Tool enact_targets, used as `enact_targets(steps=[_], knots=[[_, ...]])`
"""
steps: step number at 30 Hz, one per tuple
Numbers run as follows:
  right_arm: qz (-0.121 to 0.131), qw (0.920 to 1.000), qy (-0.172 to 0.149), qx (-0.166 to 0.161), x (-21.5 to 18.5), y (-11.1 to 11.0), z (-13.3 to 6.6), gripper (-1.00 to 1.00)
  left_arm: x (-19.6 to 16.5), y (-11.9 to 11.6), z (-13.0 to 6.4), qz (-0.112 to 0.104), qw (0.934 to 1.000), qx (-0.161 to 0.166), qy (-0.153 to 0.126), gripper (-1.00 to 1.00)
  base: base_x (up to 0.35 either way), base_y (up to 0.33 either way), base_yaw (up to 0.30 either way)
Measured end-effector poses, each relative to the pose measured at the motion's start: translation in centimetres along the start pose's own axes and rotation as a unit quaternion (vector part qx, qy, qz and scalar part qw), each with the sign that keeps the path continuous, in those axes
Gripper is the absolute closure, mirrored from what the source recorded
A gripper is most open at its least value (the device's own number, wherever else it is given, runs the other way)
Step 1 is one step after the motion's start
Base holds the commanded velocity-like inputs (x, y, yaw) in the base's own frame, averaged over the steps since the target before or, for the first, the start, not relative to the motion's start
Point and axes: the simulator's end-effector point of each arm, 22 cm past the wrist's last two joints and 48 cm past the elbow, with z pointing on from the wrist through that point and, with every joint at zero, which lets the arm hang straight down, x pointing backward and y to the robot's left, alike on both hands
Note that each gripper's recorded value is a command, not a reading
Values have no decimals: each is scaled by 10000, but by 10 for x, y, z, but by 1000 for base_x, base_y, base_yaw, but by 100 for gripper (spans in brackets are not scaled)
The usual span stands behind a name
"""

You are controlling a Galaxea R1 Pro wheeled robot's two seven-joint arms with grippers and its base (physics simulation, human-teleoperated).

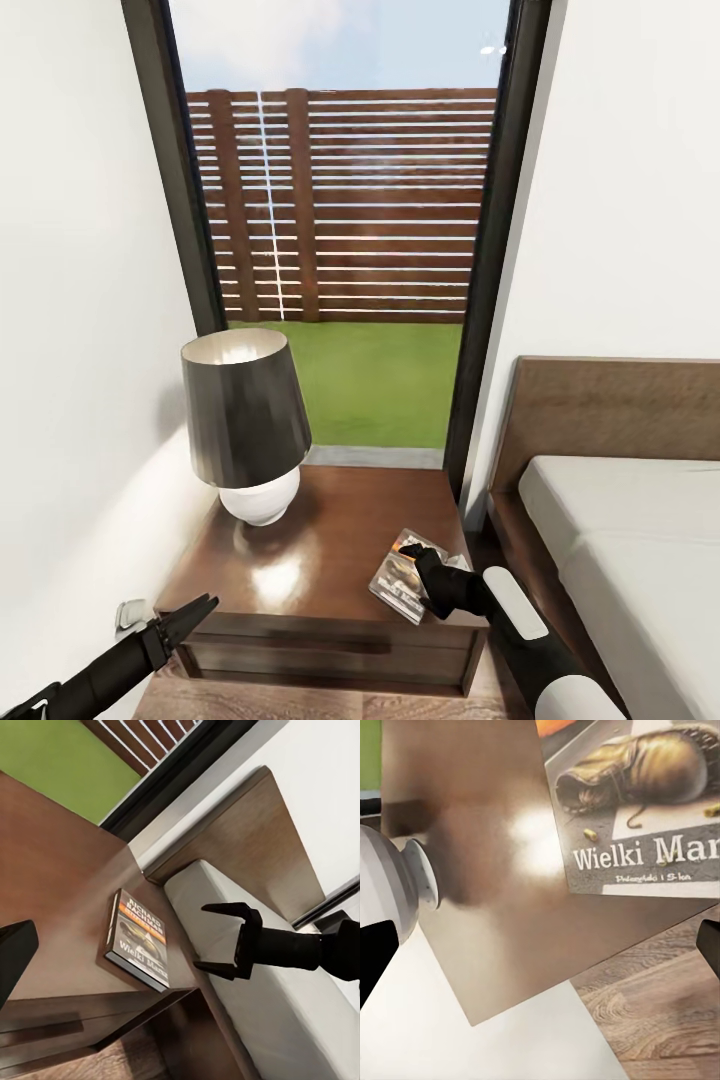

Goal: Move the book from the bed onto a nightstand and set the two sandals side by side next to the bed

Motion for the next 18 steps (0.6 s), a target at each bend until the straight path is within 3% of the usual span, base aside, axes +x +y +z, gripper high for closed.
enact_targets(steps=[18], knots=[[1, 10000, 0, -7, -1, 8, -5, -100, -6, -4, 0, -36, 10000, -15, 3, -100, 0, 0, 0]])
